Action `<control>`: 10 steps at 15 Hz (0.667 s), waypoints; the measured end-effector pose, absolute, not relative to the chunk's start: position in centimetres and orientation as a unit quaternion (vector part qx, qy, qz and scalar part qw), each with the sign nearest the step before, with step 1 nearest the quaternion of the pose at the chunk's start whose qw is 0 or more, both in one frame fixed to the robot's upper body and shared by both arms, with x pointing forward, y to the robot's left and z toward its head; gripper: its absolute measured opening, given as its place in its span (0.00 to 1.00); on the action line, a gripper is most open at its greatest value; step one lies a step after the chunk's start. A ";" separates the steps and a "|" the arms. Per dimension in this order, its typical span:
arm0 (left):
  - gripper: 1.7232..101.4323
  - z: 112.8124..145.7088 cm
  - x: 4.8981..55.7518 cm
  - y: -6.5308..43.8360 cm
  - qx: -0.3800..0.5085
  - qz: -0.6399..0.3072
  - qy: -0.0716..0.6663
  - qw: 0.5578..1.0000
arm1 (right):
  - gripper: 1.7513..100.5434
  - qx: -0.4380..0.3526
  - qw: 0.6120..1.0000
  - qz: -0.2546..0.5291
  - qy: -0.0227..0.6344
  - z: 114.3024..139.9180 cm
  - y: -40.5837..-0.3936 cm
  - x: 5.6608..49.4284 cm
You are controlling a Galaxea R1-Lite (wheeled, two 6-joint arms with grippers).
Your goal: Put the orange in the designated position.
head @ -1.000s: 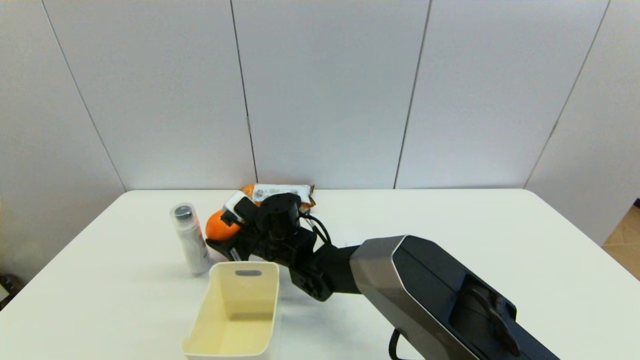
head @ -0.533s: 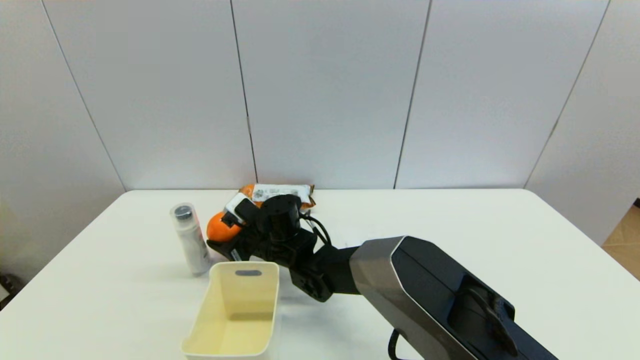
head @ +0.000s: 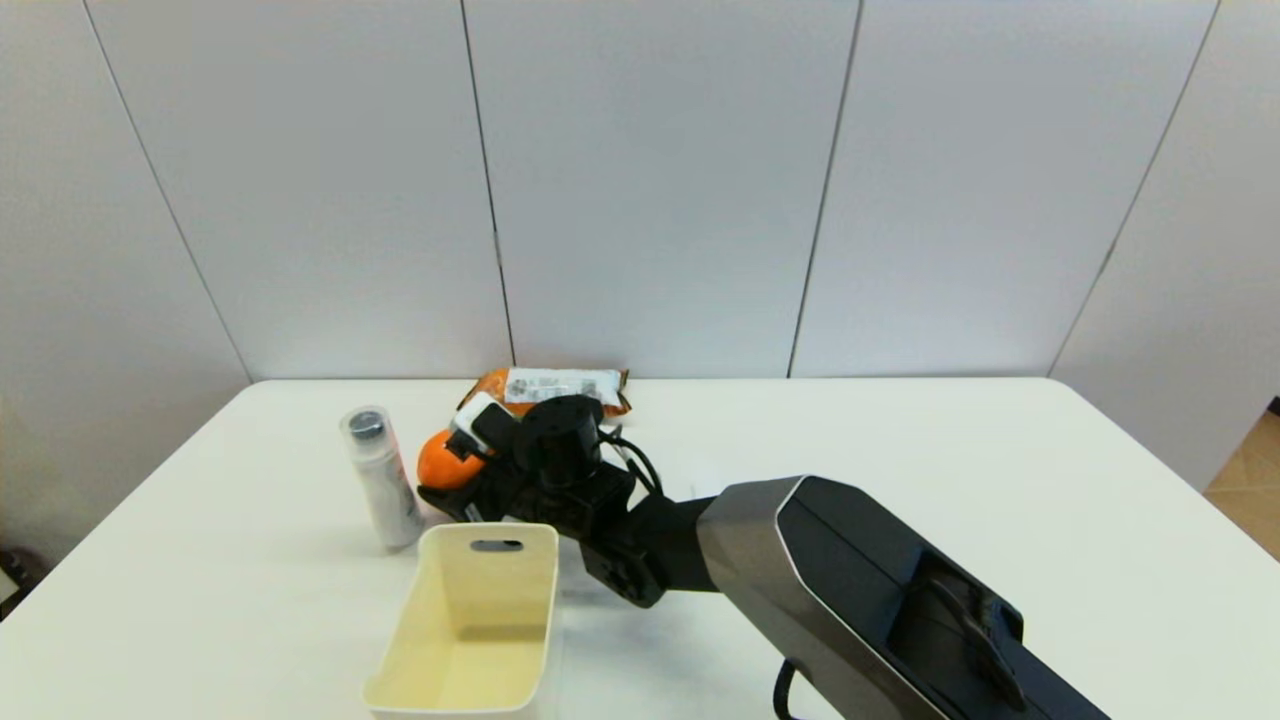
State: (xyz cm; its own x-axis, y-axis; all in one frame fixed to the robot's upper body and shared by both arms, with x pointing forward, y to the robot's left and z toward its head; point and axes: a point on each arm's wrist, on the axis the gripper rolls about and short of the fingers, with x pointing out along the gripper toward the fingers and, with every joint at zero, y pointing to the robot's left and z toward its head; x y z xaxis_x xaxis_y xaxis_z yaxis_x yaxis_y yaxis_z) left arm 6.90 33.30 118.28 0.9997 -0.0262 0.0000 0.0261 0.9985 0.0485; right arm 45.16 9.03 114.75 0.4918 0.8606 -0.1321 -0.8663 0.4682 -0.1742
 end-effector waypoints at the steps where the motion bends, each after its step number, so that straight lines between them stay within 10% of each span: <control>1: 0.96 118.3 6.9 33.3 0.024 -0.013 0.000 1.000 | 0.66 -0.109 0.856 0.504 0.012 114.7 9.0 45.1; 10: 0.96 118.3 6.9 33.3 0.024 -0.013 0.000 1.000 | 0.66 -0.111 0.857 0.503 0.012 114.7 9.0 45.2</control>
